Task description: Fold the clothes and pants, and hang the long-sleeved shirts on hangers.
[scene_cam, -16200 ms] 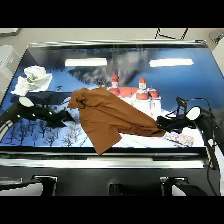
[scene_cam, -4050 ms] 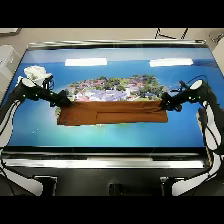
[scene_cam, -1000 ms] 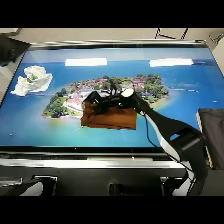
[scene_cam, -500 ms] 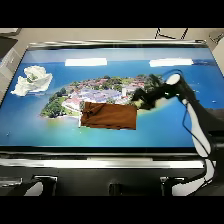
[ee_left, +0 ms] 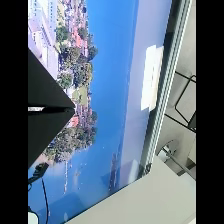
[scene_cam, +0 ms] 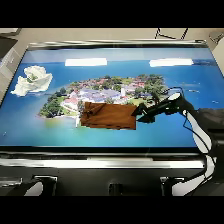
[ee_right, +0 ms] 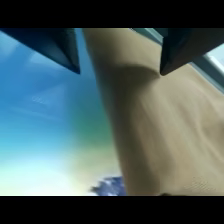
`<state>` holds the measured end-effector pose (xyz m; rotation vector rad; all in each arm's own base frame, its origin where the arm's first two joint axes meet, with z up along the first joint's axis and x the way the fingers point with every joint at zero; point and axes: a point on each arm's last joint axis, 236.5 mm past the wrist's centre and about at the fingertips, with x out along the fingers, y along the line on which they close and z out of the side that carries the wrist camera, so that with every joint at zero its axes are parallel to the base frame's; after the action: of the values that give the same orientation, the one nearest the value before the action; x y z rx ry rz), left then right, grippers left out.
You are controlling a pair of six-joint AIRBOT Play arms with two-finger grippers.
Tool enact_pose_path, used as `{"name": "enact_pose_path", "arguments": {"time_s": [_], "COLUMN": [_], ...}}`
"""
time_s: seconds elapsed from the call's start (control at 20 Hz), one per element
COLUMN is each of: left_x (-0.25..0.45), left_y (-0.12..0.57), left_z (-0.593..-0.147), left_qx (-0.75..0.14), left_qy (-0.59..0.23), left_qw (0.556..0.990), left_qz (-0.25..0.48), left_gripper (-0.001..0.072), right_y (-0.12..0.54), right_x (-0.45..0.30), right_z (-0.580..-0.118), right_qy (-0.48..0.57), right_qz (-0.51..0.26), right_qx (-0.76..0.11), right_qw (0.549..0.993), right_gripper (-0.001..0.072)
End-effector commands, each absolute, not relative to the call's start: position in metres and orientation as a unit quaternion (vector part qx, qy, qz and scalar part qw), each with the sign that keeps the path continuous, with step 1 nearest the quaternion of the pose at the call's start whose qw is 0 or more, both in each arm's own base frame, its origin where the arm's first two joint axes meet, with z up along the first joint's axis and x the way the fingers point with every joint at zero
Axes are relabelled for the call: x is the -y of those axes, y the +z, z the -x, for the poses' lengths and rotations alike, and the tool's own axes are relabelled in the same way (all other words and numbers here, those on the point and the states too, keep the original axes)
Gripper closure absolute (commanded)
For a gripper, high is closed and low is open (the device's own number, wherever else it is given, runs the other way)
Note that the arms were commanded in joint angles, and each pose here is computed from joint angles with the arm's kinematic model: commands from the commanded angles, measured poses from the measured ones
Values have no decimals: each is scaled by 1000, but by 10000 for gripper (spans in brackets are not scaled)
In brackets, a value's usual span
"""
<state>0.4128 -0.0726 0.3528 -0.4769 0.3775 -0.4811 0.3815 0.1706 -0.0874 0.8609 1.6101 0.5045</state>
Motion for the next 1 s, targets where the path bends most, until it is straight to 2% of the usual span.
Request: {"name": "enact_pose_path", "arguments": {"time_s": [0.0,0.05,0.1,0.15,0.2,0.35,0.45,0.7,0.95], "left_x": [73,73,73,73,73,72,72,72,72], "left_y": [353,353,353,353,353,353,353,354,353], "left_z": [-413,-413,-413,-413,-413,-413,-413,-413,-413], "left_qx": [-185,-185,-185,-185,-185,-184,-184,-183,-182], "left_qy": [-233,-233,-233,-233,-233,-233,-233,-233,-234], "left_qw": [925,924,924,924,925,925,925,925,927], "left_qz": [238,238,238,238,238,238,238,236,231], "left_gripper": [683,683,683,683,682,683,683,683,682], "right_y": [-93,-94,-94,-93,-85,-25,30,145,193], "right_x": [-191,-197,-201,-203,-206,-197,-168,-59,84], "right_z": [-388,-387,-388,-390,-395,-419,-442,-481,-477], "right_qy": [241,244,251,260,275,349,352,241,96], "right_qz": [-396,-398,-395,-391,-392,-391,-380,-361,-379], "right_qx": [-672,-672,-668,-662,-651,-606,-578,-510,-446], "right_qw": [577,575,579,584,589,598,630,743,805], "right_gripper": [230,286,426,643,668,670,670,669,669]}}
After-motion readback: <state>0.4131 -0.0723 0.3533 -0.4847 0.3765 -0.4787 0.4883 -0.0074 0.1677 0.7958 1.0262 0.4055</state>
